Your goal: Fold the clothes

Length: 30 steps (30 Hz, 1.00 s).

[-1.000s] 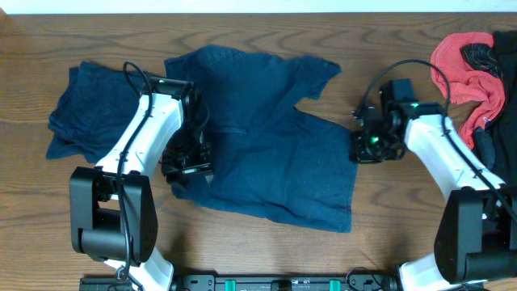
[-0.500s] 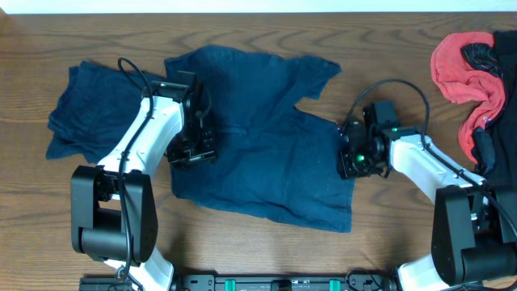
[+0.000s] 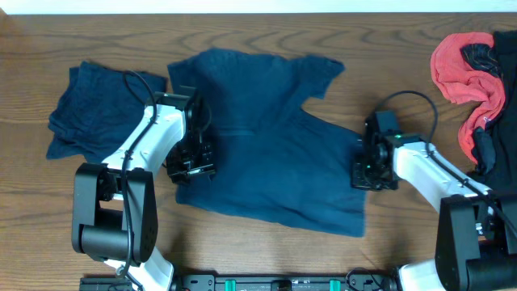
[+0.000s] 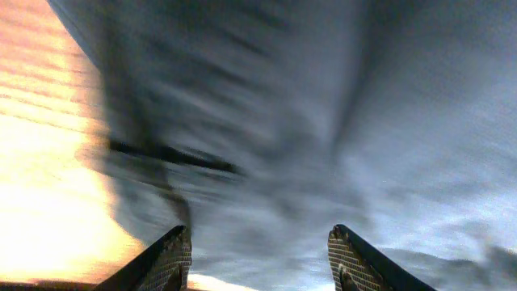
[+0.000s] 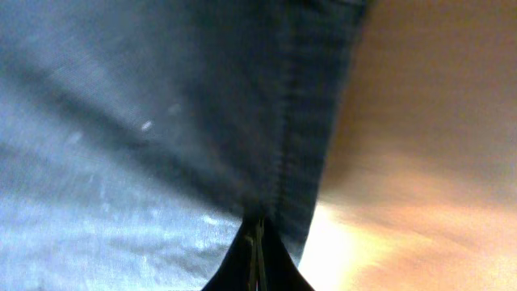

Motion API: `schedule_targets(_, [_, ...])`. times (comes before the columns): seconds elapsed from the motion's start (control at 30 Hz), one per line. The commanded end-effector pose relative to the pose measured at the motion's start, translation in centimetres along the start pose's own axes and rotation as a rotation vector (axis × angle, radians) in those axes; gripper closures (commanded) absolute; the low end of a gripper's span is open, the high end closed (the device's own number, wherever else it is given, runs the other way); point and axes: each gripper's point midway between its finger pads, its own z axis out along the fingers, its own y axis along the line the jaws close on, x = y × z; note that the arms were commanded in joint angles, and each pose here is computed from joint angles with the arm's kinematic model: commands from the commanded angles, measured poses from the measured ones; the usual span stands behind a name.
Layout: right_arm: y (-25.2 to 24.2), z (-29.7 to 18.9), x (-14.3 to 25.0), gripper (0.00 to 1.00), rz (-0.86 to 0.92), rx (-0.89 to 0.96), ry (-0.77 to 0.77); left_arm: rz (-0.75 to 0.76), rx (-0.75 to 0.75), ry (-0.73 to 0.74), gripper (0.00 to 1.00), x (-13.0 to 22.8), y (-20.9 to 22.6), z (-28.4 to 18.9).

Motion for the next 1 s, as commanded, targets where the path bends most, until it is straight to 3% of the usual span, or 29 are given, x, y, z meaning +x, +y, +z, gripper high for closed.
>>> schedule_targets(0.0, [-6.8, 1.0, 1.4, 0.99, 0.175, 0.288, 0.026, -0.01, -0.024, 0.016, 0.43, 0.6, 0.7, 0.6])
schedule_targets(0.2, [-10.3, 0.4, 2.2, 0.99, 0.259, 0.368, 0.059, -0.014, -0.035, 0.046, 0.43, 1.5, 1.2, 2.0])
schedule_targets(0.5, [-10.0, 0.4, 1.8, 0.99, 0.262, 0.324, 0.057, 0.012, 0.08, 0.021, 0.45, 1.3, -0.7, 1.6])
schedule_targets(0.63, [-8.2, -0.9, -0.1, 0.99, 0.239, 0.218, 0.016, 0.054, 0.137, -0.118, 0.45, -0.3, -1.8, -1.1])
schedule_targets(0.77, [-6.0, -4.6, -3.7, 0.99, 0.246, 0.09, -0.11, 0.099, 0.226, -0.348, 0.45, -3.0, -3.5, -4.9])
schedule_targets(0.8, [-5.4, -5.8, -4.8, 0.96, 0.233, 0.05, -0.153, 0.109, 0.247, -0.405, 0.45, -3.8, -3.9, -5.9])
schedule_targets(0.87, [-4.0, -7.9, -7.3, 0.76, 0.19, -0.03, -0.252, 0.133, 0.292, -0.524, 0.48, -5.7, -5.0, -7.8])
schedule_targets(0.97, [-1.8, -9.6, -10.1, 0.72, 0.094, -0.141, -0.366, 0.161, 0.335, -0.636, 0.48, -7.9, -6.4, -9.4])
